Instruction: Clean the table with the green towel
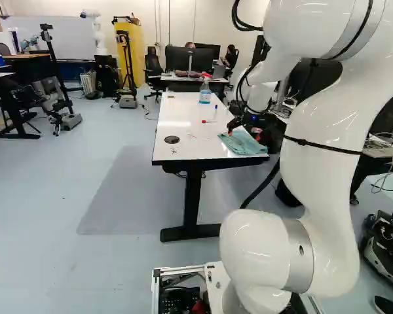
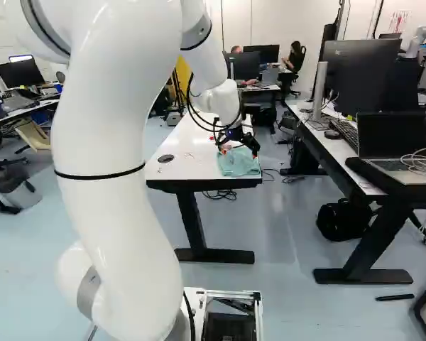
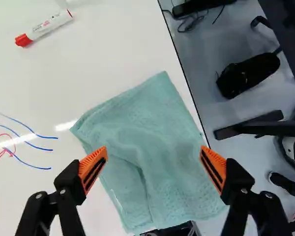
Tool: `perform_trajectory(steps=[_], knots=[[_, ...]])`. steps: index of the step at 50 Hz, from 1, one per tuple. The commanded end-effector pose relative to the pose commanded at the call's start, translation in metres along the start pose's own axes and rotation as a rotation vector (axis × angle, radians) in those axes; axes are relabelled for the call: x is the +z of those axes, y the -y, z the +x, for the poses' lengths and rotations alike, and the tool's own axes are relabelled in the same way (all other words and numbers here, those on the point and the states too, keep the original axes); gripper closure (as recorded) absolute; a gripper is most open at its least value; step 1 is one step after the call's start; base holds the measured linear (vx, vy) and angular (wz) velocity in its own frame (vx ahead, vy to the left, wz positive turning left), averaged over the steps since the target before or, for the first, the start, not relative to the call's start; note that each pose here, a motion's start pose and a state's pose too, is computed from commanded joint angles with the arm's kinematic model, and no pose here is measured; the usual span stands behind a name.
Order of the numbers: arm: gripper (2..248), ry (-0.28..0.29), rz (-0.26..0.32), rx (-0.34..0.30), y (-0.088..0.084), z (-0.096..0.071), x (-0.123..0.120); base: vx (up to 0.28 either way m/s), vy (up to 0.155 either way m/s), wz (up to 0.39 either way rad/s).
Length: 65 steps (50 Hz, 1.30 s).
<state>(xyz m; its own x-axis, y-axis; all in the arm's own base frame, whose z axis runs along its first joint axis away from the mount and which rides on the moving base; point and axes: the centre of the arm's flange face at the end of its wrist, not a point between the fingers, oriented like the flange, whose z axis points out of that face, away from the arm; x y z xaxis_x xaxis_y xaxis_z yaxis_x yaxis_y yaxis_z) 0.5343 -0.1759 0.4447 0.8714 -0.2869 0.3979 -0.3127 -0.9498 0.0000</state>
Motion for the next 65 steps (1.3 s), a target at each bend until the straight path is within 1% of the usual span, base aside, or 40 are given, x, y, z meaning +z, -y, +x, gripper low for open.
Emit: perform_trajectory(steps=[13, 14, 18, 19, 23, 24, 28, 29, 34, 35, 39, 40, 44, 45, 50, 51, 52, 65], knots=[[3, 0.0, 0.0, 0.0, 0.0, 0.0, 0.0, 0.0, 0.0, 0.0], [23, 0.0, 0.0, 0.0, 0.0, 0.0, 0.0, 0.0, 0.0, 0.0], [23, 0.0, 0.0, 0.0, 0.0, 0.0, 0.0, 0.0, 0.0, 0.0], [60, 0.0, 0.0, 0.0, 0.0, 0.0, 0.0, 0.0, 0.0, 0.0], [60, 0.0, 0.0, 0.0, 0.0, 0.0, 0.0, 0.0, 0.0, 0.0], [99, 0.0, 0.0, 0.0, 0.0, 0.0, 0.0, 0.0, 0.0, 0.0], [99, 0.0, 0.0, 0.0, 0.0, 0.0, 0.0, 0.0, 0.0, 0.0], [137, 0.0, 0.0, 0.0, 0.0, 0.0, 0.0, 0.0, 0.0, 0.0], [137, 0.0, 0.0, 0.0, 0.0, 0.0, 0.0, 0.0, 0.0, 0.0], [174, 0.0, 0.0, 0.0, 0.0, 0.0, 0.0, 0.0, 0.0, 0.0], [174, 0.0, 0.0, 0.0, 0.0, 0.0, 0.0, 0.0, 0.0, 0.0], [206, 0.0, 0.0, 0.0, 0.0, 0.0, 0.0, 0.0, 0.0, 0.0], [206, 0.0, 0.0, 0.0, 0.0, 0.0, 0.0, 0.0, 0.0, 0.0], [224, 0.0, 0.0, 0.0, 0.0, 0.0, 0.0, 0.0, 0.0, 0.0], [224, -0.001, 0.0, 0.0, 0.0, 0.0, -0.001, 0.0, 0.0, 0.0], [229, -0.002, 0.0, 0.0, 0.0, 0.0, -0.002, 0.0, 0.0, 0.0], [229, -0.004, 0.0, 0.0, 0.0, 0.0, -0.002, 0.0, 0.0, 0.0], [229, -0.03, 0.0, 0.0, 0.0, 0.001, -0.019, 0.0, 0.0, 0.0]])
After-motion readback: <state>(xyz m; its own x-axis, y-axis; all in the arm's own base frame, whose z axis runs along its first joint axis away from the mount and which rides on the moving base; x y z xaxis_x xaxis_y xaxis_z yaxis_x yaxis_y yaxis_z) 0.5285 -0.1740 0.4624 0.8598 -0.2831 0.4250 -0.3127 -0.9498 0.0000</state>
